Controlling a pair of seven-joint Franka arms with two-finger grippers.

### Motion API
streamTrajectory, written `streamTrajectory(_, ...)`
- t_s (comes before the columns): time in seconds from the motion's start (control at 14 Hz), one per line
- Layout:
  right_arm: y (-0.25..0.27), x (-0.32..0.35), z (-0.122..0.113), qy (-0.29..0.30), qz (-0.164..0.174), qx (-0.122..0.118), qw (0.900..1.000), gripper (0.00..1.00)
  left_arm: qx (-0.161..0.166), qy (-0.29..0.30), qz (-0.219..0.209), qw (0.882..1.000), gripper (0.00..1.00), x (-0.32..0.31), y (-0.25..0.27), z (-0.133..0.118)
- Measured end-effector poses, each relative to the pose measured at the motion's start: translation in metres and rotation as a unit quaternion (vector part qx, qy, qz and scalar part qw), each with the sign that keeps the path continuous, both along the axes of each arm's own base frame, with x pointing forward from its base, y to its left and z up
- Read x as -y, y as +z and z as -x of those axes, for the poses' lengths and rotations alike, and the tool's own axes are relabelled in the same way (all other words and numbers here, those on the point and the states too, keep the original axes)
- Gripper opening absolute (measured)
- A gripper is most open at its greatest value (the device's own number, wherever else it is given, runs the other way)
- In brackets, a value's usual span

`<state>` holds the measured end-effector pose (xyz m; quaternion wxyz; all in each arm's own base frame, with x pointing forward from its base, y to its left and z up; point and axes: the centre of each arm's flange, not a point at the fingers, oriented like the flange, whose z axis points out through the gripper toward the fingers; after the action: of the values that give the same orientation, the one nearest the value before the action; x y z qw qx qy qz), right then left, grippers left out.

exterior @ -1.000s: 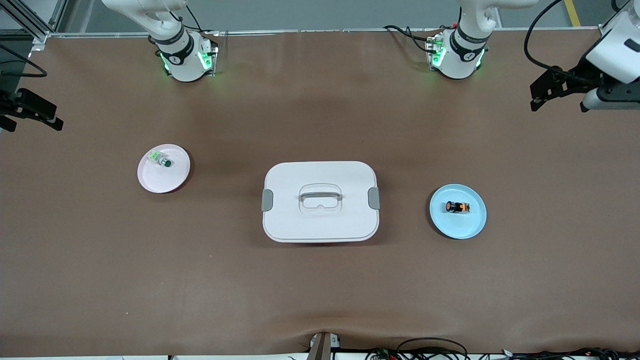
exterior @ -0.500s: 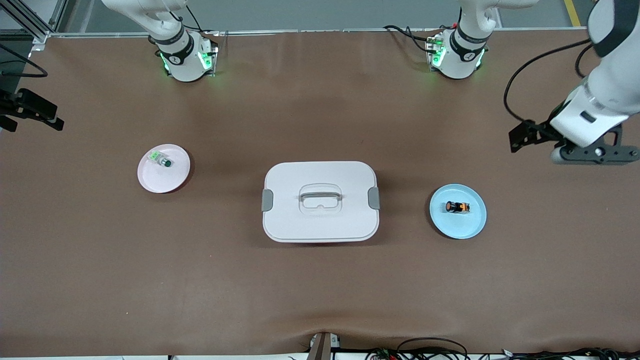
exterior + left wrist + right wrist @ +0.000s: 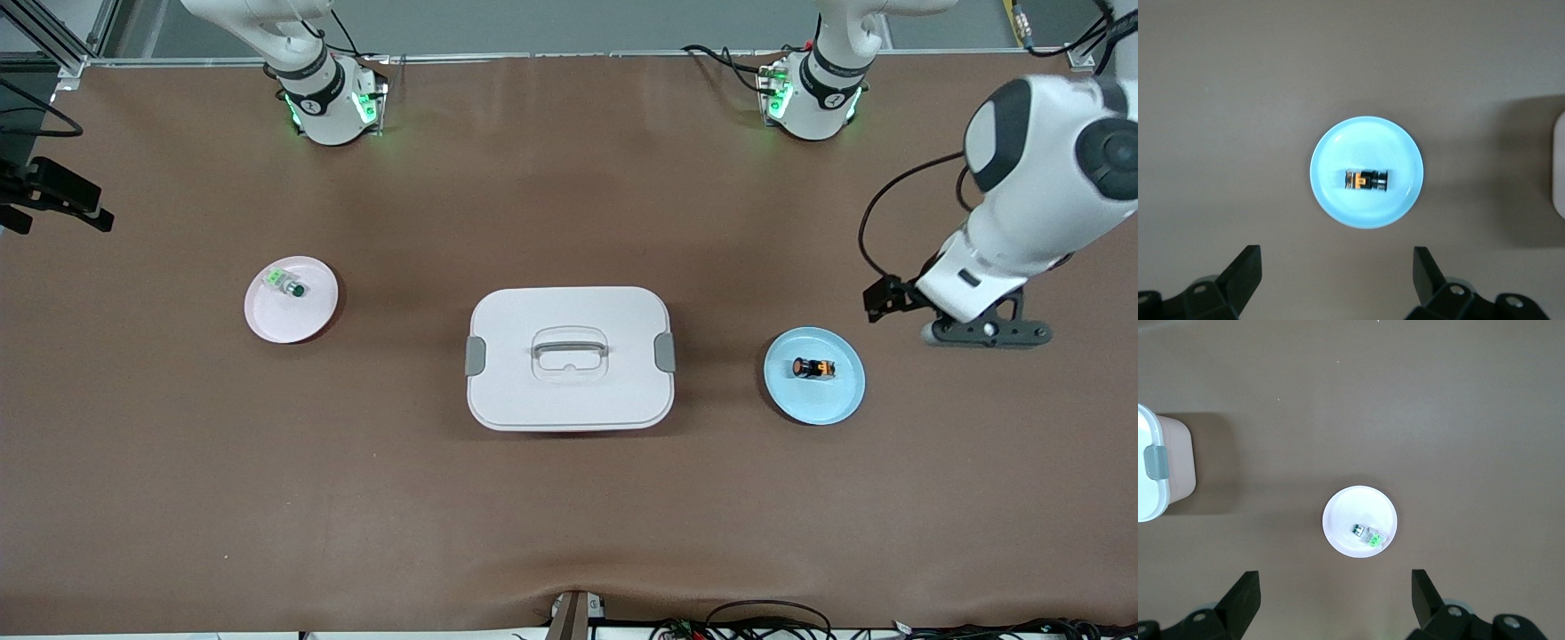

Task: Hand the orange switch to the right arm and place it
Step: 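Move the left gripper down to the orange switch on the blue plate, then close the left gripper on the orange switch and lift it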

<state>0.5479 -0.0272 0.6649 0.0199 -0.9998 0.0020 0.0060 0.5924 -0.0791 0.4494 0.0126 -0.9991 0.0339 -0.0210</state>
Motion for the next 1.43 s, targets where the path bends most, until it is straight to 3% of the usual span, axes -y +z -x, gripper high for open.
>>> streamTrajectory(0.43,-0.001,0.002,0.000,-0.002,-0.002,-0.001,1.000,1.00,0.008,0.002,0.004,1.000,1.00,-0.002,-0.099,-0.027)
streamTrajectory(0.93,-0.002,0.002,0.000,-0.002,-0.002,-0.002,1.000,1.00,-0.012,0.000,0.003,1.000,1.00,-0.001,-0.172,-0.016)
streamTrajectory(1.43,-0.002,0.002,0.000,-0.002,-0.003,-0.002,1.000,1.00,-0.008,0.009,0.017,1.000,1.00,0.000,-0.229,-0.003)
